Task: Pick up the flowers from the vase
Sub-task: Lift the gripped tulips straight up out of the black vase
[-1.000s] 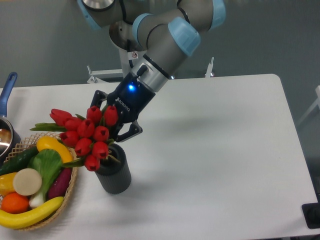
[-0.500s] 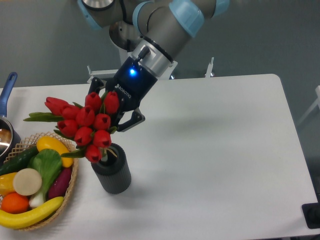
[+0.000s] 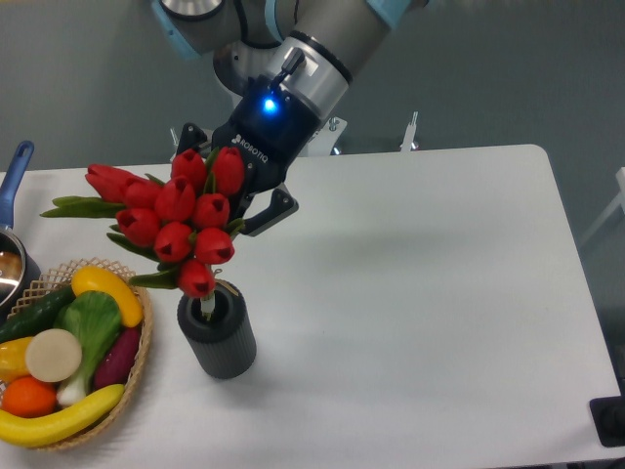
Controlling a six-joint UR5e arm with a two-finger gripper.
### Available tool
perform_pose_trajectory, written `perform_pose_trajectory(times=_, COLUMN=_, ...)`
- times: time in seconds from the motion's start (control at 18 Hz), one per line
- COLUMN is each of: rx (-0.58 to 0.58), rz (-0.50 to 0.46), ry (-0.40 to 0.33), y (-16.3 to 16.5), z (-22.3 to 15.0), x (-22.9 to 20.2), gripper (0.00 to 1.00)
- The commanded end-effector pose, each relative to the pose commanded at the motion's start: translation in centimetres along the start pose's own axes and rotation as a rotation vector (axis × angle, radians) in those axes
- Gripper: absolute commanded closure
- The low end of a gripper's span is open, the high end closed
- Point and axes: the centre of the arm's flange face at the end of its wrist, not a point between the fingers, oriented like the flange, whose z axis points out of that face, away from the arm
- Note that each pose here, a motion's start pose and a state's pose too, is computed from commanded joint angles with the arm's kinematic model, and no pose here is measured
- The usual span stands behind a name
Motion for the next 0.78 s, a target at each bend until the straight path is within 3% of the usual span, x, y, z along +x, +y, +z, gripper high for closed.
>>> perform_pose_trajectory(times=0.44, rx=-0.001, rz=-0.058, ry=-0.124, y=3.0, z=-5.4, x=-5.5, gripper=0.55)
perform_pose_trajectory(times=0.78, rx=-0.002, rz=-0.023, ry=-0.18, y=5.8, z=-8.1, x=-10.1, gripper=0.55)
